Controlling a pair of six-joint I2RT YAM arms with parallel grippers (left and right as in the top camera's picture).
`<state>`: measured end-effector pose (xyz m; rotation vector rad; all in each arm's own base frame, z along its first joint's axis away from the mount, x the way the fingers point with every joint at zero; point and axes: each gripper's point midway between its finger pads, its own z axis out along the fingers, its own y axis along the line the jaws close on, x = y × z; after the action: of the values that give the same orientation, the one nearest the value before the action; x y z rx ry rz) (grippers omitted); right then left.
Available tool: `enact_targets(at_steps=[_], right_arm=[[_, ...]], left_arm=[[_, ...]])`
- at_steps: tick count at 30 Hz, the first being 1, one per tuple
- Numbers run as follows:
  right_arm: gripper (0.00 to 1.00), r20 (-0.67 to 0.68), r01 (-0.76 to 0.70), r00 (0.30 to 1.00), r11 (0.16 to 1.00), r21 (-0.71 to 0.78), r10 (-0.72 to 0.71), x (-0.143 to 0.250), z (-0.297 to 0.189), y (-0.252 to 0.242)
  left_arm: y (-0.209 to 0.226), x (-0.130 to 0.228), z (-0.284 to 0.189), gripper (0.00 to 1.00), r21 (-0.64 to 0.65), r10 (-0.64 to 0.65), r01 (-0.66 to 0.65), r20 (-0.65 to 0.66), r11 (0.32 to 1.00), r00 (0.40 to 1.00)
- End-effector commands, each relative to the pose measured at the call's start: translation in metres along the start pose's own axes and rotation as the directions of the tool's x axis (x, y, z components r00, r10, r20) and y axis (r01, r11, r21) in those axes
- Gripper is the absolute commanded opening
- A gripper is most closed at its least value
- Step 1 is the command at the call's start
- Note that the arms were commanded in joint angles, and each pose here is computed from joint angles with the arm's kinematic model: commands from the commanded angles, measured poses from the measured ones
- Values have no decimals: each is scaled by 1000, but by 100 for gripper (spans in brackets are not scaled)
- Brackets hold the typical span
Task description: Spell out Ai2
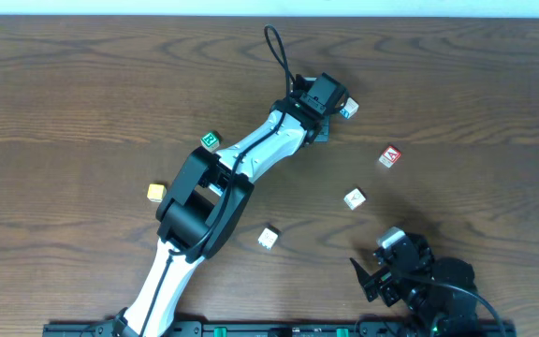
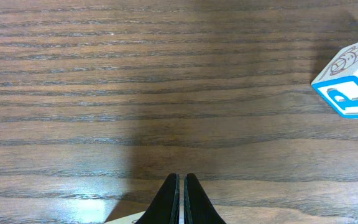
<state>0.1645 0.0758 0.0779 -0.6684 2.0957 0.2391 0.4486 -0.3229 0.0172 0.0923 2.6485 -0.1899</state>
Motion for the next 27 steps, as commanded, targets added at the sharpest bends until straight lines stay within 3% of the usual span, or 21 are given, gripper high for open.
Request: enact_targets(at_steps=[1, 21, 27], right_arm=[[99, -7, -20, 1000, 1000, -9, 20, 4, 2, 2], [100, -7, -19, 1000, 1000, -9, 19, 4, 2, 2], [99, -7, -19, 1000, 1000, -9, 19, 4, 2, 2]], left_arm=[[6, -4, 0, 6, -28, -16, 17, 12, 999, 1000], [6, 8, 0, 6, -21, 44, -45, -38, 999, 998], [-10, -23, -21, 6, 25, 118, -119, 44, 993, 992]])
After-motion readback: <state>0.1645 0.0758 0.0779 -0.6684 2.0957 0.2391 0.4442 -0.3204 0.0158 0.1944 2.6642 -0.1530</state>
